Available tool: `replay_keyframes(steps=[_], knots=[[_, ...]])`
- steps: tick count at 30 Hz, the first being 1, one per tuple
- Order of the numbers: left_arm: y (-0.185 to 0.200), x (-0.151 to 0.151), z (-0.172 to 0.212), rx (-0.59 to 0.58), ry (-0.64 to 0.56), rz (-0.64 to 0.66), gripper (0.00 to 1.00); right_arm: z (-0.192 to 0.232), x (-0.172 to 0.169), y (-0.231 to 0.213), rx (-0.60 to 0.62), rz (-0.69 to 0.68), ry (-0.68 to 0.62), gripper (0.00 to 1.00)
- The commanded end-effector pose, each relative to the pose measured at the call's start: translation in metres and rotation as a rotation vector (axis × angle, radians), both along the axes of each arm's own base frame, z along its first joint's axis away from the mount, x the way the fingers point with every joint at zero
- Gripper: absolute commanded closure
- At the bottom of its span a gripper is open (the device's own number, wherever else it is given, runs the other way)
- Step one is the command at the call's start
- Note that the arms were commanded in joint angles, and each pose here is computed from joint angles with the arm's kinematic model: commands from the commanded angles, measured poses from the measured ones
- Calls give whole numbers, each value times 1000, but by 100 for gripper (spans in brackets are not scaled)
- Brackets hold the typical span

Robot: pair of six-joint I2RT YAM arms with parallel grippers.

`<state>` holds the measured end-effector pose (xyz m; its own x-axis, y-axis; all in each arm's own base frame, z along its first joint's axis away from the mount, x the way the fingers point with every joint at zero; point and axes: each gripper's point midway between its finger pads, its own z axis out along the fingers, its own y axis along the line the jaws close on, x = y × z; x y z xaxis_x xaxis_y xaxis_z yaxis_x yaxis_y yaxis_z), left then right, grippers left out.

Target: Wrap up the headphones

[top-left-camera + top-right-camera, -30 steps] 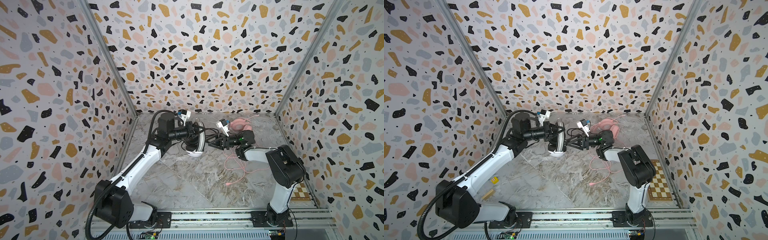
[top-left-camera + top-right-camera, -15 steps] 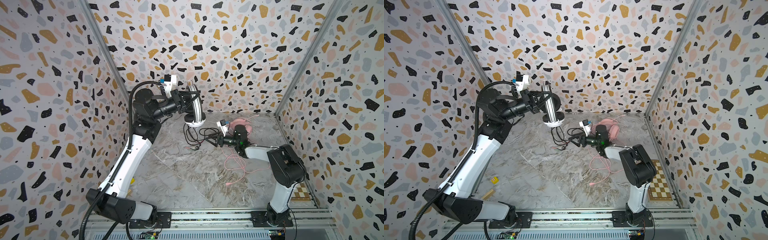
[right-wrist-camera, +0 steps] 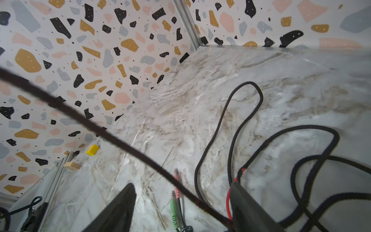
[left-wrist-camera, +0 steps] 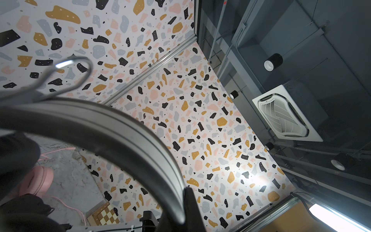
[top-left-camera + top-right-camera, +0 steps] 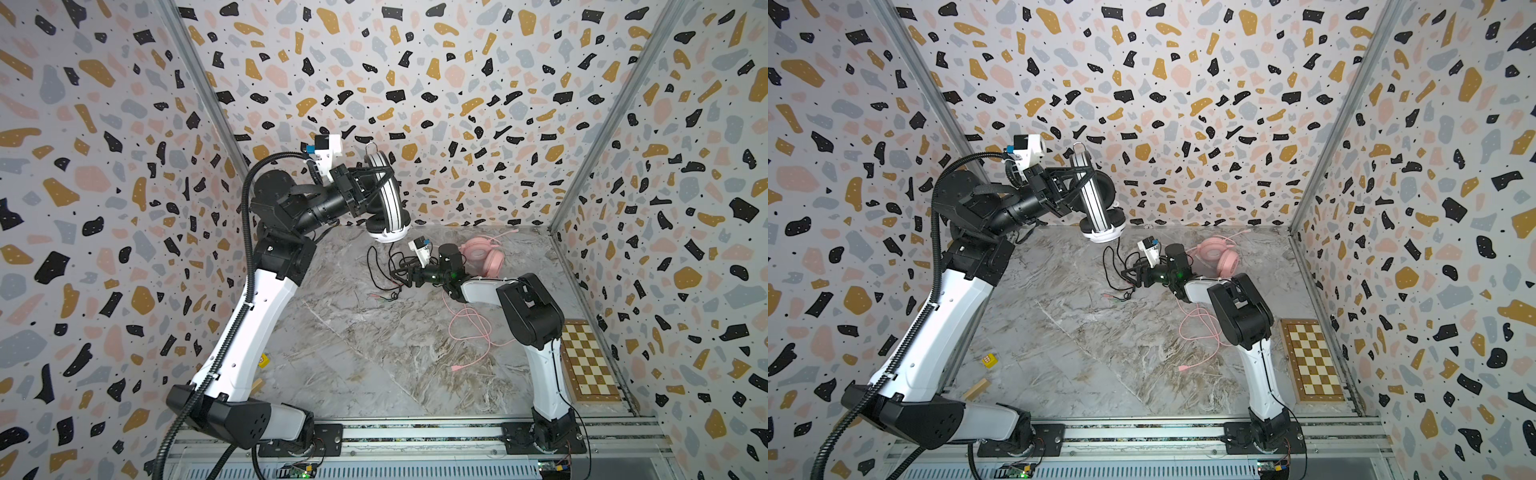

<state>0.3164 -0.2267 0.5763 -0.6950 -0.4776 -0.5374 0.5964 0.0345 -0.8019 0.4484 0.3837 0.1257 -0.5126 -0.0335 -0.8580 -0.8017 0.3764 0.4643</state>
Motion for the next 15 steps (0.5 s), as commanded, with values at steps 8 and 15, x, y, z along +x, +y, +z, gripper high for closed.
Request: replay_keyframes(steps=[8, 15], knots=[[14, -43, 58, -61, -219, 3, 100, 18, 15, 3, 70, 42, -118, 24], [15, -45, 56, -65, -216, -2, 100, 16, 21, 22, 29, 69, -157, 22]])
